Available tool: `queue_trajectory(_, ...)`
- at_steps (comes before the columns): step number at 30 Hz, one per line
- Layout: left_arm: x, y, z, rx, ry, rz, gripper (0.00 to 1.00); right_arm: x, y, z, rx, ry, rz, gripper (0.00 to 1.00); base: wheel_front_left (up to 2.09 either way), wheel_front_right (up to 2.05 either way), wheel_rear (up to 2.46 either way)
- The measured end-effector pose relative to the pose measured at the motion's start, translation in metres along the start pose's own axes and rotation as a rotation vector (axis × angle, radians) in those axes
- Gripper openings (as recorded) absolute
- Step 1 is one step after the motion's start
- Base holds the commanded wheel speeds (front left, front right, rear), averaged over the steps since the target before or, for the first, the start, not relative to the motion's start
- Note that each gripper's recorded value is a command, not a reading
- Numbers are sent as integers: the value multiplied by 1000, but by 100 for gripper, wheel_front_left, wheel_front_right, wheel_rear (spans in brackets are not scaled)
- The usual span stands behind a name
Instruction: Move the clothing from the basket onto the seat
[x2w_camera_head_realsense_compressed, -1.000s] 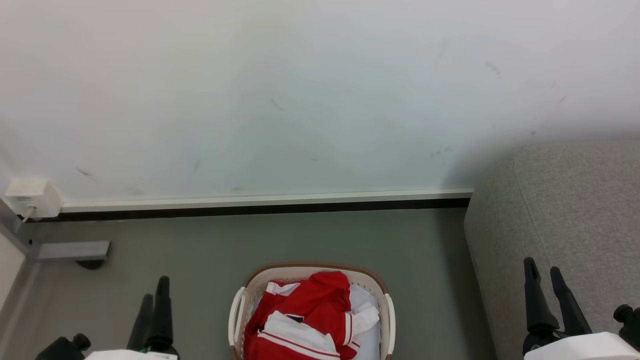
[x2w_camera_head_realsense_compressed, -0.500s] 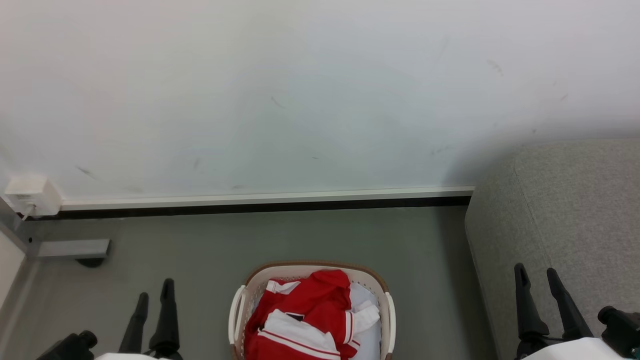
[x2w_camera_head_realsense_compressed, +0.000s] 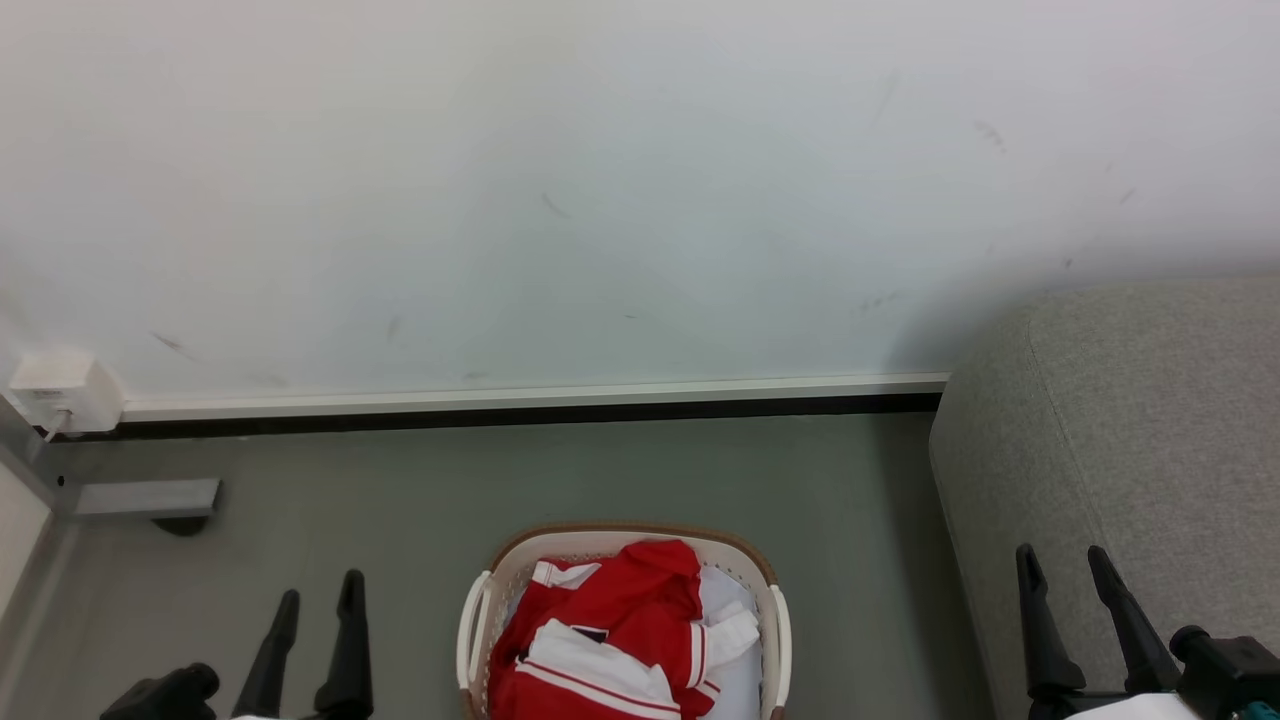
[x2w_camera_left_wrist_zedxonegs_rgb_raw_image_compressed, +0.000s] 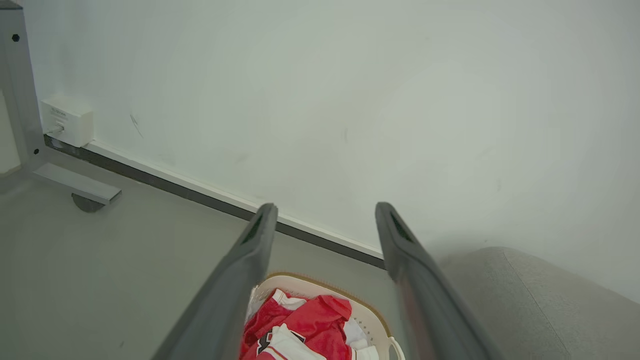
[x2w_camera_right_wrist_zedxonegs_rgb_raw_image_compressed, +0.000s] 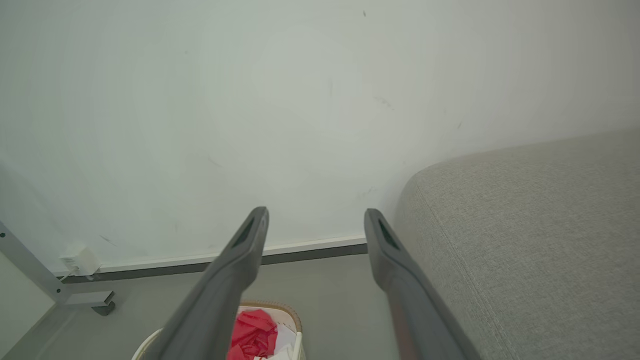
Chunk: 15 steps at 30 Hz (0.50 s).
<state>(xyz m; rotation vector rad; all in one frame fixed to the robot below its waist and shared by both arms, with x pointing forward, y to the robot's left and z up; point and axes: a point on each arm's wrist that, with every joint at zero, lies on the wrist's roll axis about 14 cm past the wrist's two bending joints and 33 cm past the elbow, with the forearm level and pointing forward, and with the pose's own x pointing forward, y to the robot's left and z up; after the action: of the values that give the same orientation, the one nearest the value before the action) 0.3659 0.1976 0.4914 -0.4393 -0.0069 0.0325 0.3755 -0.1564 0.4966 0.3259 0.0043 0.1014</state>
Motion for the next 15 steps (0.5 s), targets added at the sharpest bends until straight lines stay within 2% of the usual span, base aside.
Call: queue_trajectory(15,-3,3,4,152,-21,-9,100,-3,-2,-5,-101,5,7,100,0,0,0)
